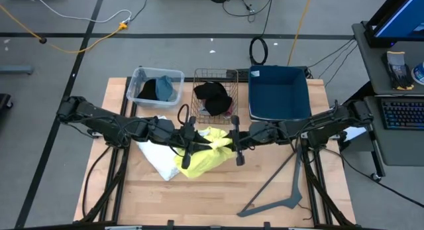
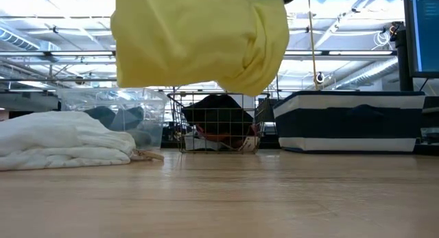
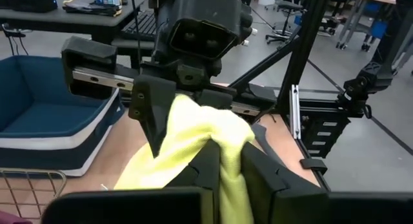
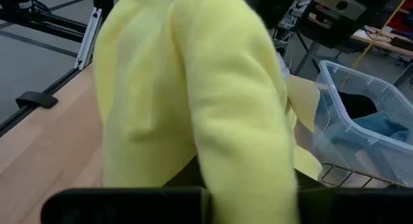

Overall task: Pick & Place Cloths
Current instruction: Put the yellow shirt into the laundry organizer

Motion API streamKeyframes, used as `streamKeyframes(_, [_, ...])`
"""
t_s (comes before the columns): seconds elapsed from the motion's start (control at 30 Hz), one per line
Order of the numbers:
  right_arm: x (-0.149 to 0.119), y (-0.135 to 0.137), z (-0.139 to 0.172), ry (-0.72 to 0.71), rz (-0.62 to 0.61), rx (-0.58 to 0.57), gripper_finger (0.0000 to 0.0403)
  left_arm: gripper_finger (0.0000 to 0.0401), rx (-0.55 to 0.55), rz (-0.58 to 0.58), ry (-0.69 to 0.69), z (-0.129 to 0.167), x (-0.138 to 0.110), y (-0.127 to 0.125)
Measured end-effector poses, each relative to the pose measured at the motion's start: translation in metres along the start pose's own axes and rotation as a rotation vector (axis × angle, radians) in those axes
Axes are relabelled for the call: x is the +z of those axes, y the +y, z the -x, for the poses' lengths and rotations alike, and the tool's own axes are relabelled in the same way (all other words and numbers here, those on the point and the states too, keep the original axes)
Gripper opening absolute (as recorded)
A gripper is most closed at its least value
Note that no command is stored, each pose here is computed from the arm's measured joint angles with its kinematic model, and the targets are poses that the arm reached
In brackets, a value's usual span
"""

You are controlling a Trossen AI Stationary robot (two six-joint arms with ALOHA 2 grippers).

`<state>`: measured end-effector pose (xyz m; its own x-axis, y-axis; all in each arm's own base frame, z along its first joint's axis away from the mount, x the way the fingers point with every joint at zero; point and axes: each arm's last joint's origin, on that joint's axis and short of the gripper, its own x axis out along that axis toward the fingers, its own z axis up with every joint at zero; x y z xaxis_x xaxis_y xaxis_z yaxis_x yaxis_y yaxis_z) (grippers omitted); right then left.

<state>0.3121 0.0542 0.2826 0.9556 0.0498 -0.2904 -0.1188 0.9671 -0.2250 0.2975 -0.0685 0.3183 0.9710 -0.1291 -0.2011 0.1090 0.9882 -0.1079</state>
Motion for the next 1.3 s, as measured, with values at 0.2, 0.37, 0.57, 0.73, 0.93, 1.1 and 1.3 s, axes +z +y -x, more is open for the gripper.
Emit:
streamKeyframes(0.2, [0.0, -0.001, 0.0, 0.005, -0.03, -0.043, 0.0029, 0.0072, 0.021, -0.016, -0.003, 0.0, 0.0, 0.001])
streamKeyframes(0.37, [0.0, -0.004, 0.002, 0.024, -0.022, -0.12, 0.0029, 0.0107, 0.058, -0.09, -0.016, 0.002, 0.002, 0.002])
streamKeyframes(0.57, [0.004, -0.009, 0.015, 0.057, 0.009, -0.248, 0.0029, 0.0167, 0.18, -0.177, -0.041, 0.018, 0.013, 0.006])
streamKeyframes(0.73, [0.02, -0.02, 0.042, 0.038, 0.061, -0.448, 0.0029, 0.0204, 0.3, -0.175, -0.013, 0.043, 0.02, 0.011])
streamKeyframes(0.93, [0.039, -0.037, 0.086, 0.076, 0.157, -0.796, 0.0029, 0.022, 0.314, -0.087, 0.114, 0.064, 0.012, 0.013])
streamKeyframes(1.1, [0.052, -0.051, 0.118, 0.19, 0.234, -1.094, 0.0029, 0.0217, 0.336, -0.019, 0.223, 0.069, 0.001, 0.015])
streamKeyframes(1.3, [0.061, -0.073, 0.141, 0.33, 0.284, -1.296, 0.0029, 0.0215, 0.349, 0.029, 0.266, 0.068, -0.005, 0.016])
